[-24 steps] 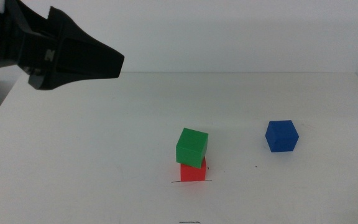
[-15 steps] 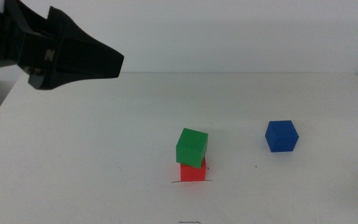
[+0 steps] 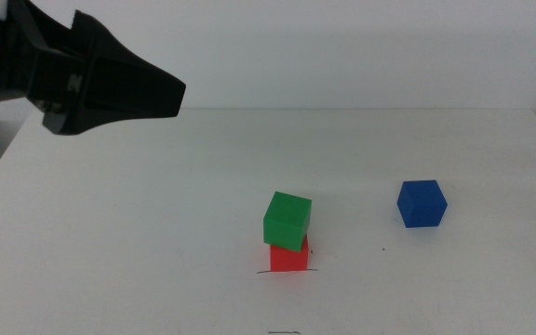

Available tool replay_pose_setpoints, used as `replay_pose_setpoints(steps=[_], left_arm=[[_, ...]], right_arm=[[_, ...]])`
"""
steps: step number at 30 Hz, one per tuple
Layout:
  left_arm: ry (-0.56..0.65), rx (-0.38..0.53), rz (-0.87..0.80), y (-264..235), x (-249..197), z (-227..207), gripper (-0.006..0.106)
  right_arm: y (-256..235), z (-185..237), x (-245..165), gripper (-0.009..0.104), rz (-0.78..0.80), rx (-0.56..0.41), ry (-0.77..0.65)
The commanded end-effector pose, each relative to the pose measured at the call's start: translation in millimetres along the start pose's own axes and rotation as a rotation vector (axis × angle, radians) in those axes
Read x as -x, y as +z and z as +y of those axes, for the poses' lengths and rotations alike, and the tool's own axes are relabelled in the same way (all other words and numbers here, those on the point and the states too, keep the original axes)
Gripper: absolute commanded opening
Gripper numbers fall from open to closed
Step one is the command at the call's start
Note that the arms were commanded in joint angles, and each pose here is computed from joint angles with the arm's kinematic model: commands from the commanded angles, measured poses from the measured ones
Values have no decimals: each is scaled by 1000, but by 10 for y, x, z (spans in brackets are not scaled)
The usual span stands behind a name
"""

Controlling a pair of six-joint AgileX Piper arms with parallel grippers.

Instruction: Stack red cubes first, then green, then blue cubes in a specific spot.

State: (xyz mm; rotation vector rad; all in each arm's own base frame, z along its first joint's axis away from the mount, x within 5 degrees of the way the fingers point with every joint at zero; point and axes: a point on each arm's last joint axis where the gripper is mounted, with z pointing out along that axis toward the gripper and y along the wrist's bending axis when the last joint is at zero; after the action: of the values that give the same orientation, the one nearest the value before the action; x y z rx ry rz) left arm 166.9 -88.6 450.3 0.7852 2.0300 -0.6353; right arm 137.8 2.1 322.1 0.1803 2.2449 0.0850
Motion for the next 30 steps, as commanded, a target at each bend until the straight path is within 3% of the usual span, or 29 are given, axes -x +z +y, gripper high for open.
replay_pose_setpoints(steps=[1,8,23,30], left_arm=[[-2,-7,-94,-98,105,-66,93],[-2,-7,-94,-98,105,-66,93],[-2,-7,-94,-98,105,-66,93],[-2,-7,-94,-98,105,-66,93]], right_arm=[[-15,70,249,74,87,-14,-35],[330,395,645,74,371,-7,-106],[1389,921,1108,75,505,61,-158],[1960,1044,1169,85,617,35,-186]])
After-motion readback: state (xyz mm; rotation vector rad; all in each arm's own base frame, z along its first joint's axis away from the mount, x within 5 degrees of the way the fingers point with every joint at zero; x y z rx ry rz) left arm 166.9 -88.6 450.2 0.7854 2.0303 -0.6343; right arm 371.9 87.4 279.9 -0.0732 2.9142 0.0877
